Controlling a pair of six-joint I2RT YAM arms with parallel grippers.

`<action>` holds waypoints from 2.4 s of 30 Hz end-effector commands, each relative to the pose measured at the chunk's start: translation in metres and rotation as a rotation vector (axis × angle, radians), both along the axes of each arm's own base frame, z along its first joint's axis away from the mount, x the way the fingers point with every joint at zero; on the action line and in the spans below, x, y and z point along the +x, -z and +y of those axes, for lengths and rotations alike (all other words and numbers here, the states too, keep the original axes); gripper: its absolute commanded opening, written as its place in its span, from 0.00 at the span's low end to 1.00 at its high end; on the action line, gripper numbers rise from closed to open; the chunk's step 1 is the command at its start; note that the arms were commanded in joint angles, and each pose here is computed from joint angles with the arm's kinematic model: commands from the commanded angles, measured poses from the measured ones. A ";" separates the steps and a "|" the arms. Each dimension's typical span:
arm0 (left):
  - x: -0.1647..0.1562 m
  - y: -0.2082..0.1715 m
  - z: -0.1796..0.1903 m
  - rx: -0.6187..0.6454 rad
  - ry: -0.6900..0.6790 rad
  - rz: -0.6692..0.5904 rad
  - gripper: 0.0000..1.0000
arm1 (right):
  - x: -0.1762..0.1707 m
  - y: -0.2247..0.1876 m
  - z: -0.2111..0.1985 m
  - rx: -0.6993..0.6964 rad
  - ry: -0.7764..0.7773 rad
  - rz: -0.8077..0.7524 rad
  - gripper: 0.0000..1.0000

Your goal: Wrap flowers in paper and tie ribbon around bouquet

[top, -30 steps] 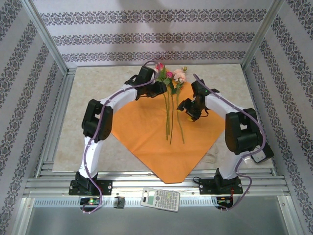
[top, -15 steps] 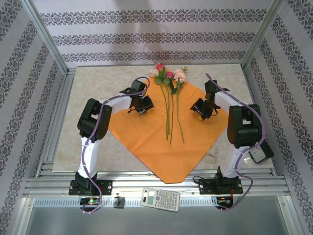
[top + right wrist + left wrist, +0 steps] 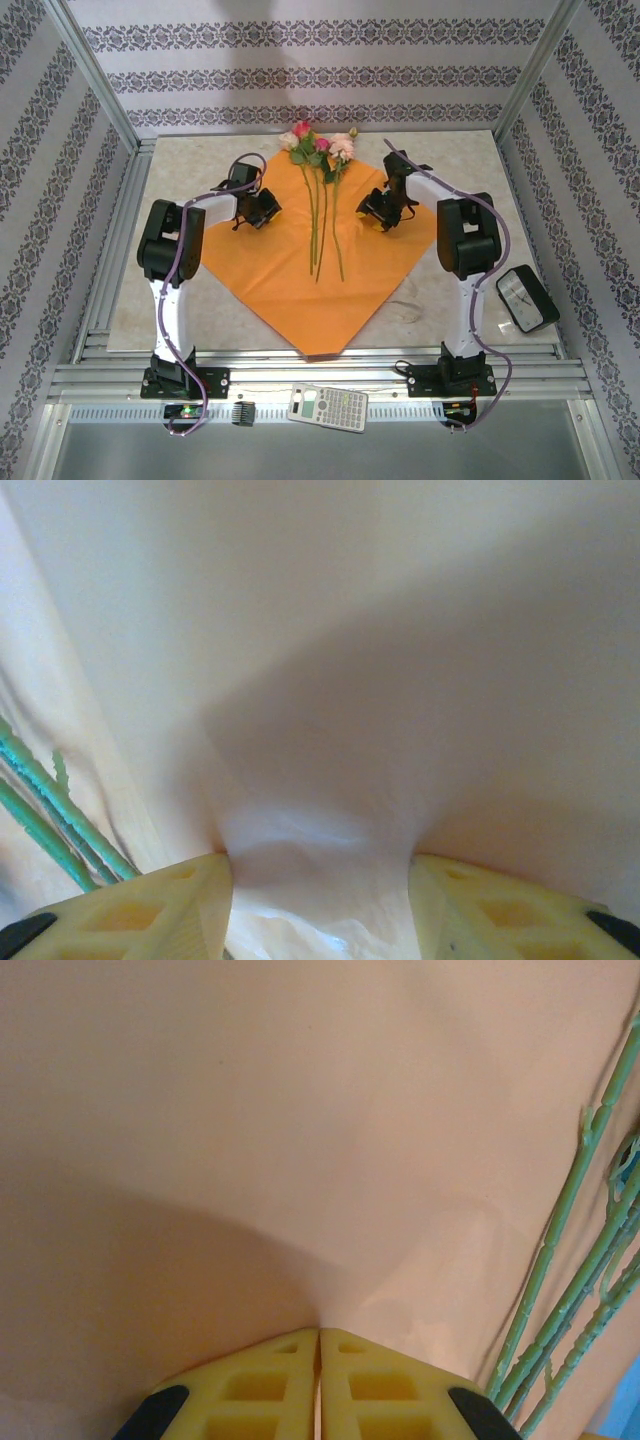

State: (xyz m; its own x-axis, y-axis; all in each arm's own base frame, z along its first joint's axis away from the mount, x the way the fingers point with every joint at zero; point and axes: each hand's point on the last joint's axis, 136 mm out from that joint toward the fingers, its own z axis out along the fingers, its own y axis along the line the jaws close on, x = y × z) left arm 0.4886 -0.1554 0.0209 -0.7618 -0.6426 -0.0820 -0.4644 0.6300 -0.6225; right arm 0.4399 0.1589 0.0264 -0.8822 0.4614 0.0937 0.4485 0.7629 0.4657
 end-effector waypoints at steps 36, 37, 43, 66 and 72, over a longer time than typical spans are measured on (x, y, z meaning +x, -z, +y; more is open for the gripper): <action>-0.104 -0.002 -0.079 -0.103 0.215 0.148 0.17 | -0.275 -0.009 0.012 -0.034 0.069 0.290 0.60; -0.105 0.002 -0.078 -0.094 0.217 0.152 0.16 | -0.273 -0.008 0.010 -0.032 0.070 0.280 0.60; -0.105 0.016 -0.075 -0.062 0.219 0.165 0.15 | -0.240 -0.002 0.014 0.006 0.031 0.171 0.57; -0.082 -0.014 -0.065 0.067 0.271 0.065 0.24 | -0.204 -0.037 0.017 0.176 0.397 0.219 0.00; -0.095 -0.072 -0.030 0.214 0.214 0.016 0.51 | -0.188 -0.048 0.018 0.267 0.555 0.283 0.00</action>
